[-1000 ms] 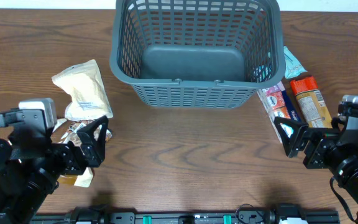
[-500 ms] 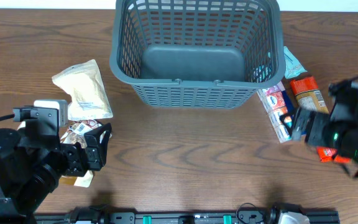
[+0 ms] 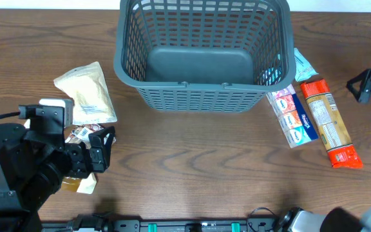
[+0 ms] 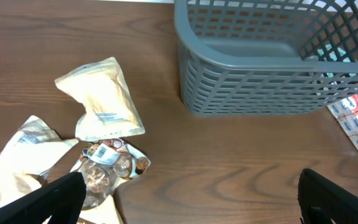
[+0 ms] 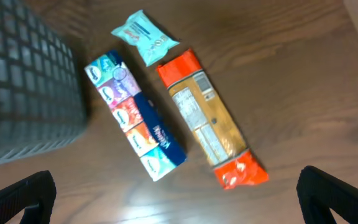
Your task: Pack container
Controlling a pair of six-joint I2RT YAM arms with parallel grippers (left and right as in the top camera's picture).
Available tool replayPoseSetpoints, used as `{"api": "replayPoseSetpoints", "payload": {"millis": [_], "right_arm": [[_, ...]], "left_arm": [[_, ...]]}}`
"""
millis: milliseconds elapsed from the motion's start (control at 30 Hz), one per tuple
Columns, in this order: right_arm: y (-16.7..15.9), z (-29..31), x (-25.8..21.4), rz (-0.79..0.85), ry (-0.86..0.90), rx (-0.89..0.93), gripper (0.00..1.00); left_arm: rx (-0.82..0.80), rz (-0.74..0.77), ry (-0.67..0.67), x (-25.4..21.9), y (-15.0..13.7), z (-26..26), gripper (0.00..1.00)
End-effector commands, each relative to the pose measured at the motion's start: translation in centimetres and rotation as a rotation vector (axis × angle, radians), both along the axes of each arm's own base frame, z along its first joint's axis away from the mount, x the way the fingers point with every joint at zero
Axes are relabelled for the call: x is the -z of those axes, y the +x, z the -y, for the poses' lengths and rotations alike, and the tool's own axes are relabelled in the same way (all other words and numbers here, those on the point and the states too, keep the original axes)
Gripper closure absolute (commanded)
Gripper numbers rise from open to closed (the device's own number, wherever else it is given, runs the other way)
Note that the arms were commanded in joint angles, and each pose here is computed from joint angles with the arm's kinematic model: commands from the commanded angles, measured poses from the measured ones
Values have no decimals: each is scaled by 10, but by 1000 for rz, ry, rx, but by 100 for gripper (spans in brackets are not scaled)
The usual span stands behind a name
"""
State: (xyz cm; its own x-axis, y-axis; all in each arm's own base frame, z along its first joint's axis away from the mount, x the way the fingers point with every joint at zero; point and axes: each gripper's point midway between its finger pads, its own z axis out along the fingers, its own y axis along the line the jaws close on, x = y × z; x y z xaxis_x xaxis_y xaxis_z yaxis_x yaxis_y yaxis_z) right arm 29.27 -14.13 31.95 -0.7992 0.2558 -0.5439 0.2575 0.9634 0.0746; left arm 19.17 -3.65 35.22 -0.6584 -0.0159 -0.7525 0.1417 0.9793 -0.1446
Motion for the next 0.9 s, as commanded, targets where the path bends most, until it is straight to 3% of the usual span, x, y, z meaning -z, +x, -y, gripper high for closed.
{"api": "replayPoseSetpoints", "payload": {"millis": [0,267,433,600,867], "right_arm": [[22,2,1,48,-49,-187,1],[56,58,2,65,-250,-111,1],[61,52,22,42,-180,-130,1],[66,45,58,-34,-138,-270,1],[75,17,120,-112,94,-455,1]], "left_arm": [[11,5,16,-2,1,0,1],[10,1,16,-1,1,0,1],[10,-5,16,0,0,0,1],[10,-7,16,1,0,0,1],[10,-6,16,1,0,0,1]]}}
